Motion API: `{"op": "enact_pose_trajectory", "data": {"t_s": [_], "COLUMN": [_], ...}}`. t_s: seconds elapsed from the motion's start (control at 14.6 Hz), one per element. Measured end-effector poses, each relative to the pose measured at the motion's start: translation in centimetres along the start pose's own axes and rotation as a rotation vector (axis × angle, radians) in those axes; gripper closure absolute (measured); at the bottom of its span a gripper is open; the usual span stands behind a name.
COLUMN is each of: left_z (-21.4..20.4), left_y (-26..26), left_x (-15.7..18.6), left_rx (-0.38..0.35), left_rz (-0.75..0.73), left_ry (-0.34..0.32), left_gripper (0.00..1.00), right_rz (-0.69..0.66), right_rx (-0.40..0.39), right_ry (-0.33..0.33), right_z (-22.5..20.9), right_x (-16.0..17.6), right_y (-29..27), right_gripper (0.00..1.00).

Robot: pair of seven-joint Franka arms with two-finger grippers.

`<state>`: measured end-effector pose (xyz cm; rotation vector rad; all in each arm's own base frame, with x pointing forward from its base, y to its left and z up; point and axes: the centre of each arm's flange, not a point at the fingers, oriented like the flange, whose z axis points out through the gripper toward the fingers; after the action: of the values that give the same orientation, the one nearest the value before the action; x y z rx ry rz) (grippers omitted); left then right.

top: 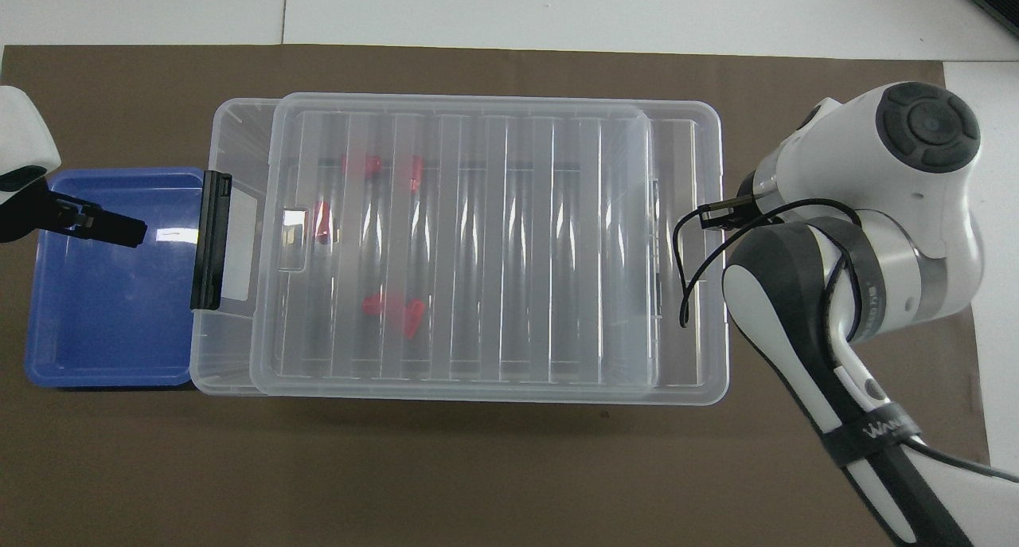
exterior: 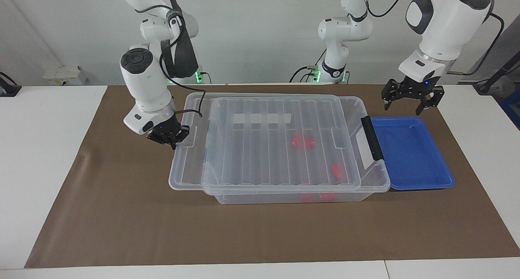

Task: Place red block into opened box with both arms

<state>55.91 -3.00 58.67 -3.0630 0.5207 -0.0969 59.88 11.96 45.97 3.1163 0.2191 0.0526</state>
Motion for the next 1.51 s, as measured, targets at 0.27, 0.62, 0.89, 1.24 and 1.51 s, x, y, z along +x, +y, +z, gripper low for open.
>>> {"op": "enact_pose_trajectory", "data": {"t_s": [0.27,0.62,0.89,1.24,1.51], "left_z": [-0.3,-0.5,-1.5,-1.8,-2.6], "left_y": [4.8,3.9,1.4,1.5,1.6], "left_x": [1.1,0.9,0.0,0.0,-0.1], "left_rx": [-0.007,-0.005,0.000,-0.001,0.001], "left_rz": [0.083,0.059,-0.186,-0.259,-0.275], "left_ry": [0.007,0.013,0.033,0.039,0.058], "left_gripper": [0.00,0.00,0.00,0.00,0.00], "right_rz": [-0.036,-0.056,-0.064,-0.069,-0.069], "right_rx": [0.001,0.029,0.037,0.037,0.038], "right_ry": [-0.005,-0.009,-0.013,-0.015,-0.014], "right_z": [0.1,0.0,0.0,0.0,-0.1], "right_x": [-0.5,-1.1,-1.4,-1.7,-1.7], "right_y": [-2.3,-4.5,-5.2,-5.5,-5.5], "right_gripper": [0.99,0.99,0.99,0.99,0.99]}}
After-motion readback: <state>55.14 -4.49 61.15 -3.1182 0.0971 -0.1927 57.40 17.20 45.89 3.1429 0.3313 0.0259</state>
